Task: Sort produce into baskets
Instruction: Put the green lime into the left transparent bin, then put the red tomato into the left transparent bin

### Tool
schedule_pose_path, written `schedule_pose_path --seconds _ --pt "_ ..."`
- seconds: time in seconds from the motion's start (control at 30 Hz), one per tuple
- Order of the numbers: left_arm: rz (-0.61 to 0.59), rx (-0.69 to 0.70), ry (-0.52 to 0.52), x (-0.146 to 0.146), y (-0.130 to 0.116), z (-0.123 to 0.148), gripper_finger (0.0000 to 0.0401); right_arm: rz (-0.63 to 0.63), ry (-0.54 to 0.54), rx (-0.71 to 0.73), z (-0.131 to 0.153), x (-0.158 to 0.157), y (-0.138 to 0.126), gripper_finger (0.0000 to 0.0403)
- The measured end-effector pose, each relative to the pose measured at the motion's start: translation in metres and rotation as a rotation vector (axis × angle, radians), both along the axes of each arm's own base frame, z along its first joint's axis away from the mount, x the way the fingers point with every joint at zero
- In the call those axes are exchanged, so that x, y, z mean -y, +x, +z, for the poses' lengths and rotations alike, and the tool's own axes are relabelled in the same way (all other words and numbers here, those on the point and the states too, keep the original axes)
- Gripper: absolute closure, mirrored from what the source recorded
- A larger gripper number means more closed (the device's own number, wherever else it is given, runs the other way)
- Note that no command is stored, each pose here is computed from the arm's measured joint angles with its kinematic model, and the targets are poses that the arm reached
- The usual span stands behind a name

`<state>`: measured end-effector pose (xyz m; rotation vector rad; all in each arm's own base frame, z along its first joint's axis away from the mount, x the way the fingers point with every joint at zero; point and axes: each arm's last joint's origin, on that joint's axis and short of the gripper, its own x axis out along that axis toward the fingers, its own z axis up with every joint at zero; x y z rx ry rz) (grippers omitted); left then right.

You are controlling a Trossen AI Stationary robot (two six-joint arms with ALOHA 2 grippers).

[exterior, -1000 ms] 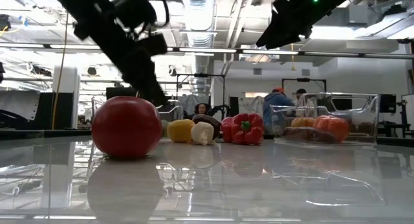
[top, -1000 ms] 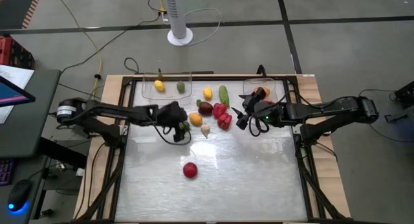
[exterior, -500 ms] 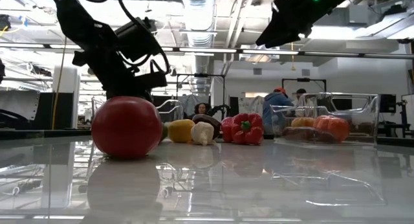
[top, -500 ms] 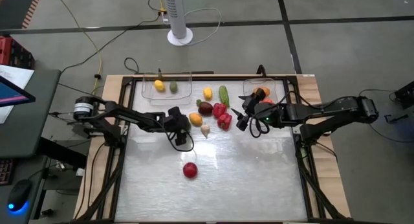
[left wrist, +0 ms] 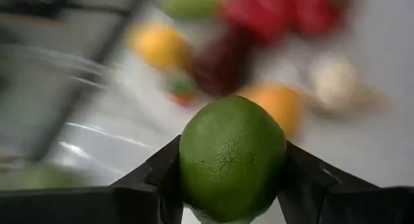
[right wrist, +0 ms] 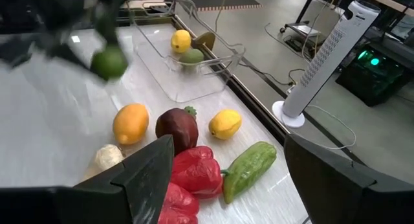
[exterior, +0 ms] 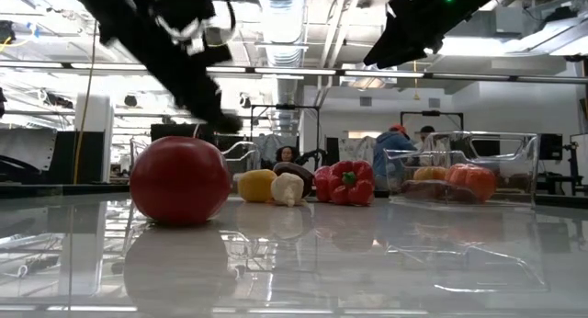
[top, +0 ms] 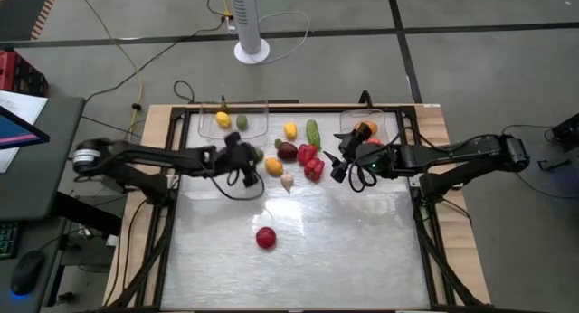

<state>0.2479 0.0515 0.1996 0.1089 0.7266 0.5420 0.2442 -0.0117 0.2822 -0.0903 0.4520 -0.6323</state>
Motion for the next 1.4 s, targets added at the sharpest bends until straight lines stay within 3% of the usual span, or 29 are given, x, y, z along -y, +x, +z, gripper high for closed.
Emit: schedule_pose_path --seconds 0.1,0.2,0.37,0.47,0.57,0.67,0.8,0.9,1.13,1.4 --pt "0.212 0.102 0.147 -0.015 -0.019 0.03 0.023 0.0 0.0 0.001 0.0 0.0 0.0 0.0084" --pt "0.378 0.183 0.215 -0.035 -0.042 0.053 0.0181 0.001 0.003 0.005 0.0 -0.001 0.0 0.0084" --pt "0.5 0.234 0.208 -0.068 -0.075 0.067 0.0077 0.001 0.003 0.009 0.0 -0.001 0.0 0.0084" --pt "0.5 0.237 0.137 -0.081 -0.087 0.065 0.0037 0.001 0.003 0.009 0.001 -0.001 0.0 0.0084" --pt "0.388 0.235 0.004 -0.081 -0.087 0.059 0.0025 0.001 0.0 0.006 0.001 0.0 0.0 0.0084" --pt "0.151 0.214 -0.173 -0.064 -0.076 0.051 0.0031 -0.006 -0.002 0.003 0.0 0.002 0.0 0.0084" --pt "-0.166 0.133 -0.398 -0.018 -0.054 0.037 0.0051 -0.019 -0.002 -0.002 0.0 0.005 0.0 0.0084" --pt "-0.285 0.086 -0.492 0.022 -0.035 0.028 0.0065 0.001 0.009 -0.001 0.0 0.005 0.0 0.0084" --pt "-0.593 0.178 -0.494 0.124 -0.002 0.019 0.0062 0.001 0.016 0.004 0.0 0.004 0.0 0.0084" --pt "-0.606 0.106 -0.345 0.172 0.026 0.006 0.0037 -0.001 0.03 0.016 0.0 0.003 0.0 0.0084"
